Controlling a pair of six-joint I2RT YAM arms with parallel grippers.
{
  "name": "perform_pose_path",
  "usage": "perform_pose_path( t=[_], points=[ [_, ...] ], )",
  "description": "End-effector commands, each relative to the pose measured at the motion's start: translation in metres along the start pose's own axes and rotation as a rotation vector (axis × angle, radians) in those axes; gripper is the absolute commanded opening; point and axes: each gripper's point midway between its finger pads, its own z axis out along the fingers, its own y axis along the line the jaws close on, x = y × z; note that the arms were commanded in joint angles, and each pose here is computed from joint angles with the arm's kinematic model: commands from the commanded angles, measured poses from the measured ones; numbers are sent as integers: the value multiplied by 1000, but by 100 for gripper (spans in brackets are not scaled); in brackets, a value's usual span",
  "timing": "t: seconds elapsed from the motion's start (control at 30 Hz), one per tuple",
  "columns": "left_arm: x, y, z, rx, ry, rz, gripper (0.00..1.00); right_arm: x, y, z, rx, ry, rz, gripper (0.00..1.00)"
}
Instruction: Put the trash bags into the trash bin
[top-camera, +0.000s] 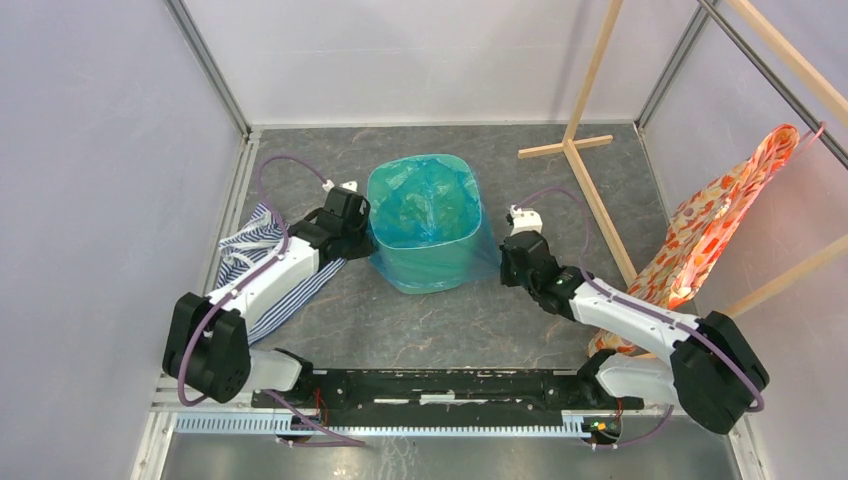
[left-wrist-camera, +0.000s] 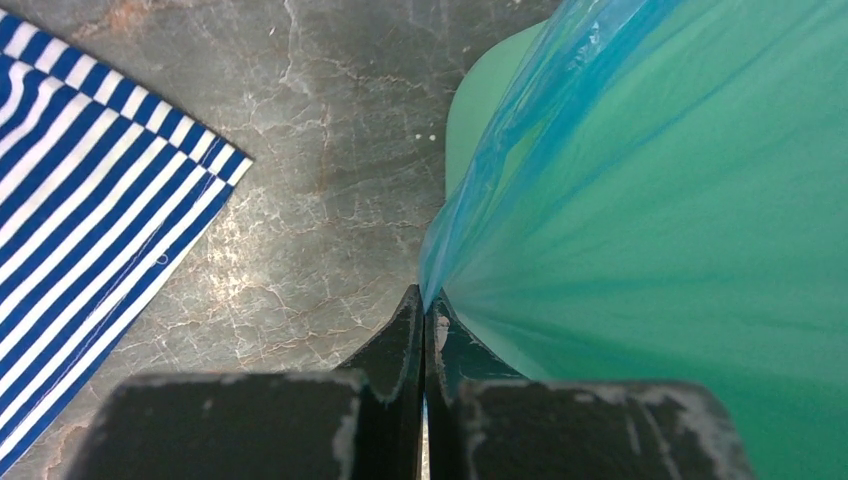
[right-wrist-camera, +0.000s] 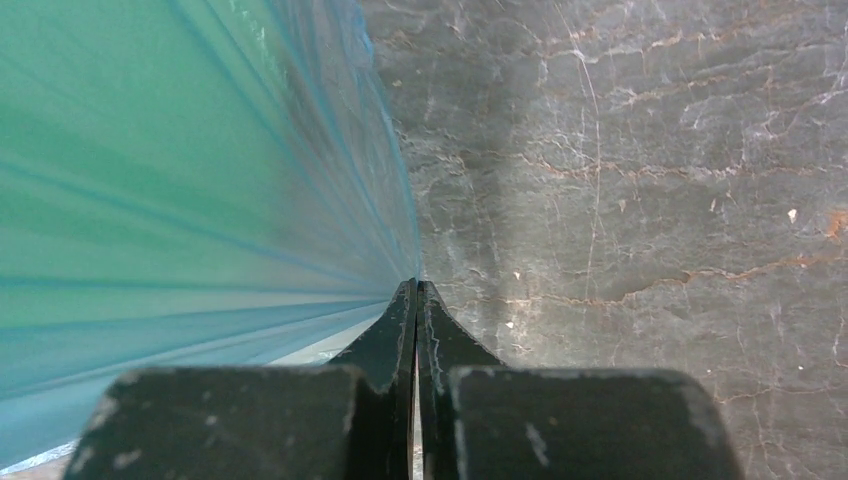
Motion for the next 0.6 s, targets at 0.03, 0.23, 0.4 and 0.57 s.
perform_pose_path(
  t=[0.03, 0.23, 0.4, 0.57],
  points=[
    [5, 4, 13, -20, -1, -66, 2, -2, -7, 7, 65, 5, -50, 0],
    [21, 11, 27, -41, 38, -79, 2, 5, -13, 15, 100, 30, -89, 0],
    [27, 16, 38, -67, 63, -82, 2, 11, -17, 21, 125, 52, -125, 0],
    [33, 19, 44, -86, 75, -95, 2, 20, -25, 28, 166, 78, -165, 0]
  ],
)
